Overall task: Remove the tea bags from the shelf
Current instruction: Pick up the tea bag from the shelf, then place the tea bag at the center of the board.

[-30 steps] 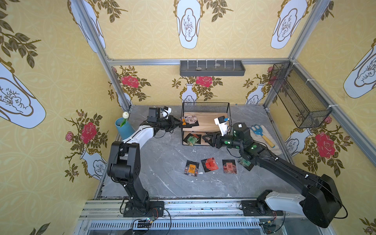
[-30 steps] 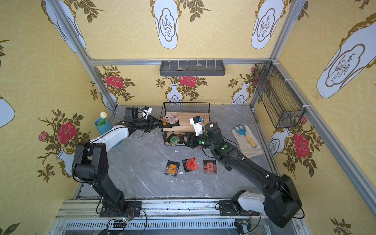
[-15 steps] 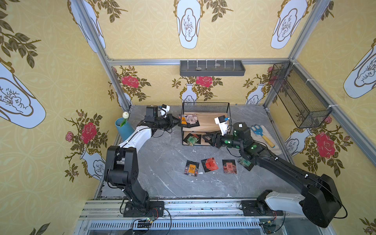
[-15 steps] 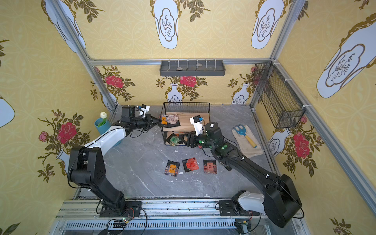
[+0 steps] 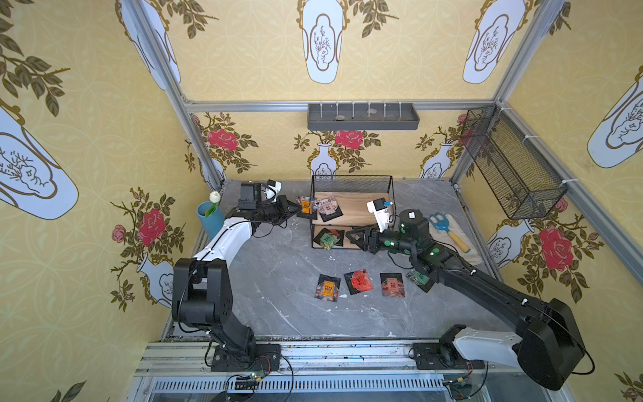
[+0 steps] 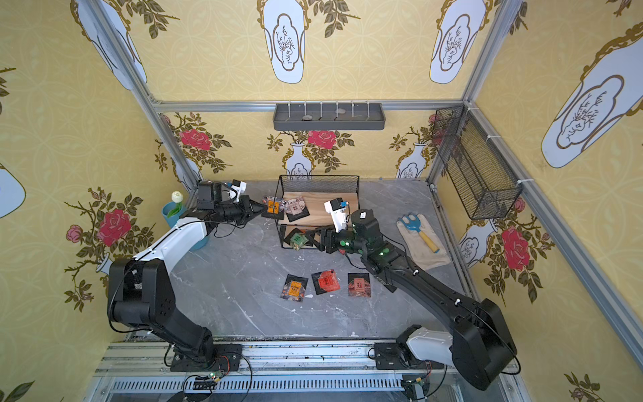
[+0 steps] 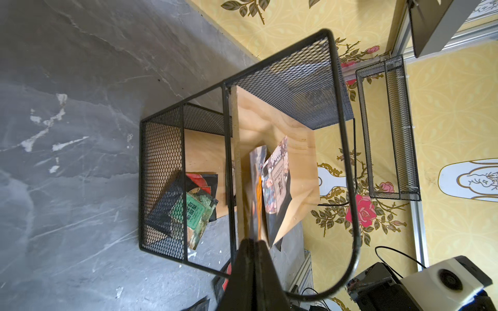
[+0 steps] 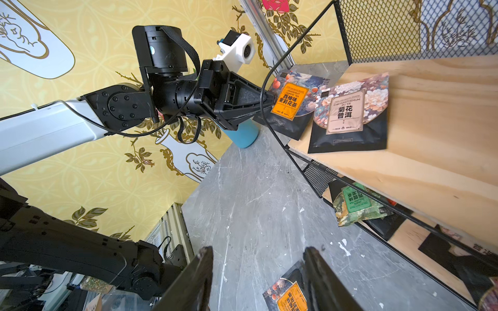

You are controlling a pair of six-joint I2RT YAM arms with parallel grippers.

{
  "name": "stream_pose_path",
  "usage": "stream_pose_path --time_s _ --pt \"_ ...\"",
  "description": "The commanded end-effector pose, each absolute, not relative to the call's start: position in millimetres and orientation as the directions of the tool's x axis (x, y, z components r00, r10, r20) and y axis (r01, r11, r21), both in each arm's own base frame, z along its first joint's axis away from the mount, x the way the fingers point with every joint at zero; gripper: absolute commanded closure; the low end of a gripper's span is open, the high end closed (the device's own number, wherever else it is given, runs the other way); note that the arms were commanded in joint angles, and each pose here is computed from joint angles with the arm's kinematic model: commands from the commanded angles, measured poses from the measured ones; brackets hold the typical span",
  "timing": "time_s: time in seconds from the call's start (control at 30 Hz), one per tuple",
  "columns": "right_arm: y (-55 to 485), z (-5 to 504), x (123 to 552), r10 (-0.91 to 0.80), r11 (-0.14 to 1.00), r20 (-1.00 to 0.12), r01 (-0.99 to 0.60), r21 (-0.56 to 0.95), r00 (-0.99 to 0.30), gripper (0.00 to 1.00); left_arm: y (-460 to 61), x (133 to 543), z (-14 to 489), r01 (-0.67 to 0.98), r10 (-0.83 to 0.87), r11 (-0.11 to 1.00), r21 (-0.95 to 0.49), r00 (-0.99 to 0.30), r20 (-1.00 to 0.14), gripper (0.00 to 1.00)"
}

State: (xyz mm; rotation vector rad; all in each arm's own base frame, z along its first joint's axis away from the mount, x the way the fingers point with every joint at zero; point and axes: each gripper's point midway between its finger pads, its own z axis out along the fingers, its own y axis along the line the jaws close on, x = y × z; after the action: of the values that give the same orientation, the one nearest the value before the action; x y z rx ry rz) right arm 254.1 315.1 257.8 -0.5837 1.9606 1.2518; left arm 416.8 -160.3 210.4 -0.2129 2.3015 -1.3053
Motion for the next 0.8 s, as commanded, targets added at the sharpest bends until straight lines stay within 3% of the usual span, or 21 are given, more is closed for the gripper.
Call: stream_pose_path --time_s 0.0,0.4,0.77 --pt "316.7 272.0 255.3 0.035 0.398 -0.803 -0.728 0.557 -0.595 0.43 -150.5 414.3 207.0 0.086 -0.378 0.549 -0.832 -0.862 -0.338 1.0" --pt "317.1 274.8 254.1 0.035 0.391 -0.806 -0.734 0.555 -0.591 0.43 -120.6 387.4 210.5 0.039 -0.451 0.57 -0.821 -0.82 -0.352 1.0" --pt "313.3 272.5 251.3 0.031 0.402 -0.805 -0.73 0.552 -0.592 0.43 -116.8 328.5 177.0 -0.041 -0.477 0.572 -0.819 -0.829 -0.292 1.0"
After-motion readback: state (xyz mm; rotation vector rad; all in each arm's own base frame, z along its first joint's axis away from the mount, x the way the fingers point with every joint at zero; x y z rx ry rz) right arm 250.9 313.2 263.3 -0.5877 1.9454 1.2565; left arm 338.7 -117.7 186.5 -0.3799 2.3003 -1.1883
